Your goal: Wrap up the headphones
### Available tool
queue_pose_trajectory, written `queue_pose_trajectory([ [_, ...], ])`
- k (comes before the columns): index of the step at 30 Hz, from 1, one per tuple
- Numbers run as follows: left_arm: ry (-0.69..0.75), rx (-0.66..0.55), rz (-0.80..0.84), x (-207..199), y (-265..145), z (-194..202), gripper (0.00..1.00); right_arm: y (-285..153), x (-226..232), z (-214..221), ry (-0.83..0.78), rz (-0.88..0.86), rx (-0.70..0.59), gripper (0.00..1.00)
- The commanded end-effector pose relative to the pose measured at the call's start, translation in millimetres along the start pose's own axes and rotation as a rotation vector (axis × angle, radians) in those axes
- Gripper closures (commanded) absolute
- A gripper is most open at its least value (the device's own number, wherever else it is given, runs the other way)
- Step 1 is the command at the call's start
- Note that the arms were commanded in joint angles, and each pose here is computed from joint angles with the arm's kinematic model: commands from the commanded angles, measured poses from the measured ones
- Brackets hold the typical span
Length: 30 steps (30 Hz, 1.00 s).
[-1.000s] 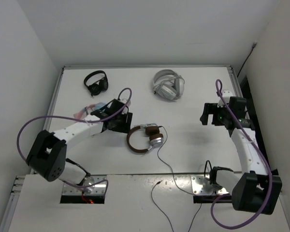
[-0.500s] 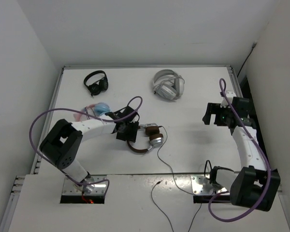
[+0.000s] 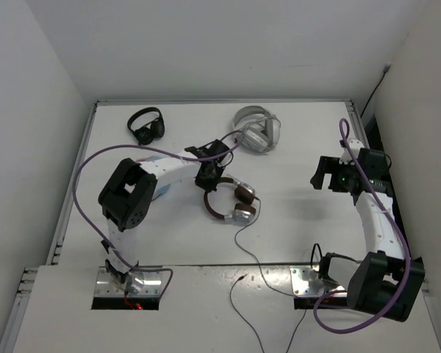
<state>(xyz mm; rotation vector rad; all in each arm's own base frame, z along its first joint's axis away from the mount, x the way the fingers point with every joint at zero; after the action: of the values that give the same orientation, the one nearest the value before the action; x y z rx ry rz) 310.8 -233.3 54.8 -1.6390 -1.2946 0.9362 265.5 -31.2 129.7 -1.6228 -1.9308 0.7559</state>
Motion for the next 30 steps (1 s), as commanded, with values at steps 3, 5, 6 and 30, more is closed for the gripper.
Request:
queue_pose_trajectory([
  [3,0.117,-0.058,-0.020,15,1,-39,1.00,1,5,-10,0.000,-0.027,-0.028,0.00],
  [5,0.119,-0.054,-0.039,17,4,-38,1.00,1,5,-10,0.000,-0.027,-0.028,0.00],
  [6,0.105,-0.062,-0.041,22,5,-42,0.99,2,6,-6,0.003,-0.029,-0.019,0.00],
  [30,-0.074,0.070,0.057,23,45,-6,1.00,-20,29,-22,-0.078,-0.141,-0.128,0.00],
])
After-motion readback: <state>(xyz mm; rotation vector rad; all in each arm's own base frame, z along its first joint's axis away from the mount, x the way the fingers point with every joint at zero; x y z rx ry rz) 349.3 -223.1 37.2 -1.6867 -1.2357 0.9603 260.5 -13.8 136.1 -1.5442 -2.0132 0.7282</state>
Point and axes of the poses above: each gripper's point midway between its finger pads, its own y axis out along the fingers, its own x axis along the line the jaws close on, z = x × y, the point moved 3 cm from there along -y, back along the fingers, and after that the axes turned 13 degrees about -y, right-handed, at the moved point
